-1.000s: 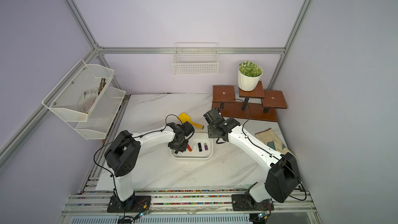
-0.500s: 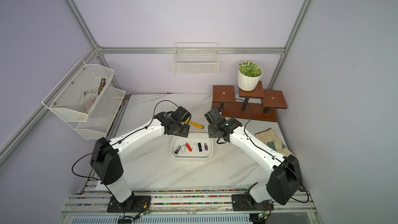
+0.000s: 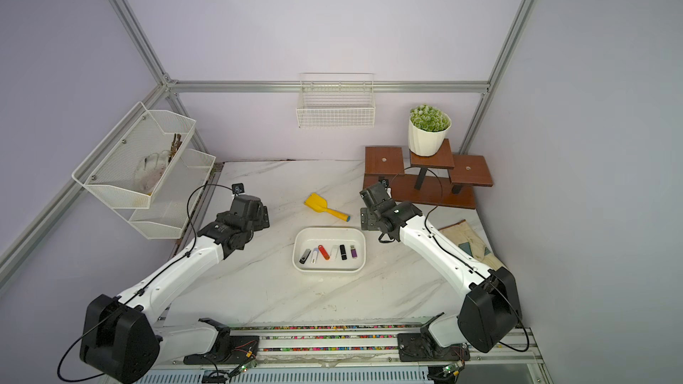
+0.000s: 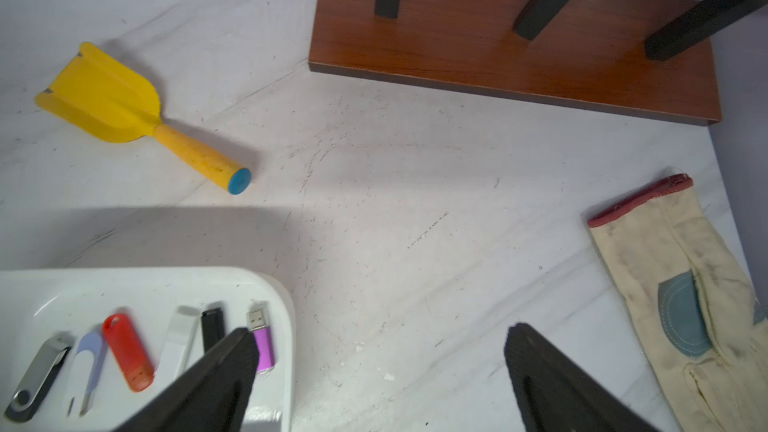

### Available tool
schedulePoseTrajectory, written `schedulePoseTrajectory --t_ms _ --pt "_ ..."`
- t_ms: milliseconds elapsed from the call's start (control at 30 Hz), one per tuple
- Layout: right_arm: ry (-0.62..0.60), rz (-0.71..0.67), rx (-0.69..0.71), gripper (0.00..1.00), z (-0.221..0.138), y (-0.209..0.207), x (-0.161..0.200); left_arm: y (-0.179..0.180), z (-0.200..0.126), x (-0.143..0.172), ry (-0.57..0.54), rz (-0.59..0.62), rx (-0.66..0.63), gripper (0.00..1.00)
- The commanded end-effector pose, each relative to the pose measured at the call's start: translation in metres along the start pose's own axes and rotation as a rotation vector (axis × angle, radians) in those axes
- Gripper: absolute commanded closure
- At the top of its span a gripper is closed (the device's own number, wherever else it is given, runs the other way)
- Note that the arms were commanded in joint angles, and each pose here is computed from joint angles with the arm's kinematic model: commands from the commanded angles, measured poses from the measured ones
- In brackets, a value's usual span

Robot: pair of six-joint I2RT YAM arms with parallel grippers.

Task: Put the usb flash drive into the storage box
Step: Reset both arms

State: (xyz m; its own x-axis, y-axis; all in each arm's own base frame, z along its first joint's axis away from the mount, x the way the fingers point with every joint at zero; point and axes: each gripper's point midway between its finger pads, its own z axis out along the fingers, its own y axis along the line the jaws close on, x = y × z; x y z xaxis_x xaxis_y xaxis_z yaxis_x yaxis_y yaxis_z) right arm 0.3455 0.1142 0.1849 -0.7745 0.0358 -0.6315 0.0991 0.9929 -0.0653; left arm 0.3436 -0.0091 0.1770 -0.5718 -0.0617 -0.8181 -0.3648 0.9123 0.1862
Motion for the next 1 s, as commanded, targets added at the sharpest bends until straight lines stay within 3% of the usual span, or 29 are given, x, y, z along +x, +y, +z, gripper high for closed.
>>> schedulePoseTrajectory --t_ms 0,167,333,467,533,700,767,833,967 --pt "-0.126 0.102 0.075 0.01 -0.001 -0.024 -0.018 0.034 -0.008 -0.023 -0.274 -0.049 -0.130 0.00" --pt "-0.259 0.133 0.174 0.01 0.002 -0.045 -0.025 0.043 0.003 0.001 -0.376 0.020 -0.165 0.00" --pt "-0.449 0.170 0.337 0.01 0.004 -0.077 -0.027 0.028 0.028 0.001 -0.508 -0.062 -0.022 0.00" --pt "-0.574 0.193 0.499 0.01 -0.001 -0.106 -0.013 0.011 0.073 -0.001 -0.449 0.062 -0.112 0.00" --pt "-0.627 0.245 0.523 0.01 0.003 -0.118 -0.001 0.015 0.089 0.004 -0.301 0.025 -0.084 0.00" --pt "-0.747 0.306 0.542 0.01 0.014 -0.132 0.024 0.028 0.087 0.008 -0.357 -0.063 -0.018 0.00" --pt "-0.847 0.310 0.532 0.01 0.008 -0.134 0.021 0.021 0.087 0.017 -0.361 -0.057 0.058 0.00" --pt "-0.905 0.245 0.518 0.01 0.008 -0.128 0.015 0.020 0.086 0.015 -0.441 -0.048 0.074 0.00" --pt "-0.904 0.103 0.536 0.01 0.031 -0.108 -0.002 0.019 0.091 0.018 -0.362 -0.040 0.074 0.00"
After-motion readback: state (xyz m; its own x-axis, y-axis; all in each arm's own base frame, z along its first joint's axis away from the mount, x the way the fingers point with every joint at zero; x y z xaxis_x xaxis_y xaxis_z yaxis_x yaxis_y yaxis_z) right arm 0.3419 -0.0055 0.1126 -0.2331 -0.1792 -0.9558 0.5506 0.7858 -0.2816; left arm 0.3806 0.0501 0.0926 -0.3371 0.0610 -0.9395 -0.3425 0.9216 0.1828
